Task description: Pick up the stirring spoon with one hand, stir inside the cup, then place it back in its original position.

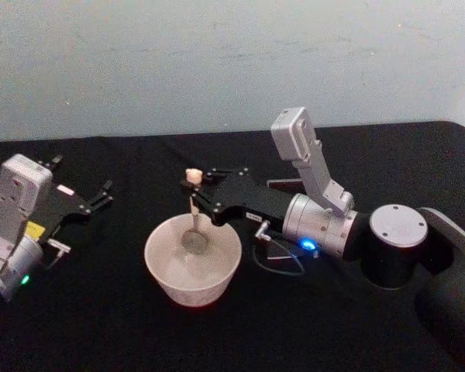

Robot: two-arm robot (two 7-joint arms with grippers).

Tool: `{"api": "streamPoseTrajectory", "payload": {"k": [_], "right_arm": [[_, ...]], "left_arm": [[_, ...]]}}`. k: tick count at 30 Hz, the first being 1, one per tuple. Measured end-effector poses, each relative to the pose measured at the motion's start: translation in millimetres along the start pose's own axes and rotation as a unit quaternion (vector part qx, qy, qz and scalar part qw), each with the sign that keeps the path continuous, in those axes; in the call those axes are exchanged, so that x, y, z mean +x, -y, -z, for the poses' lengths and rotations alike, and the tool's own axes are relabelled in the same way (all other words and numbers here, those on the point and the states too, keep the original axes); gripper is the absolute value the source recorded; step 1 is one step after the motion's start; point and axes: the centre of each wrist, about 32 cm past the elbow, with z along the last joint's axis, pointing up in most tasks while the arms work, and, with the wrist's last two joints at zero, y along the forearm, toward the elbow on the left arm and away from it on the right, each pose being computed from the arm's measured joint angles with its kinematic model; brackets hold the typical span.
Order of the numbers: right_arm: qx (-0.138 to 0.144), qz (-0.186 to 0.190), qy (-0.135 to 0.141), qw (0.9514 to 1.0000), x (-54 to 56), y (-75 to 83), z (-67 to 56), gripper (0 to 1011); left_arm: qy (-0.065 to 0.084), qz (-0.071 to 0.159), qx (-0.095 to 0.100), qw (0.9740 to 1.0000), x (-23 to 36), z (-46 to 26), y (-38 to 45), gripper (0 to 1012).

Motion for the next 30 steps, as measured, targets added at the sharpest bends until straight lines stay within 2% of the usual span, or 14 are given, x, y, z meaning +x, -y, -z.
{"api": "streamPoseTrajectory", "payload": {"k": [6, 13, 22, 30], "right_arm": [[-0.002, 0.010, 0.005, 0.9999, 4.3, 4.1, 0.4, 214], [-0.002, 0.004, 0.010, 0.9999, 6.9, 20.1, -1.5, 214], [-0.004, -0.039, -0.003, 0.9992, -6.4, 44.2, -4.5, 214], [-0.001, -0.074, -0.013, 0.9972, -20.3, 48.2, -6.6, 214]], "left_arm": [[0.000, 0.000, 0.000, 1.0000, 0.0, 0.0, 0.0, 1001], [0.000, 0.000, 0.000, 1.0000, 0.0, 0.0, 0.0, 1001], [0.000, 0.000, 0.000, 1.0000, 0.0, 0.0, 0.0, 1001], [0.000, 0.000, 0.000, 1.0000, 0.0, 0.0, 0.0, 1001]]}}
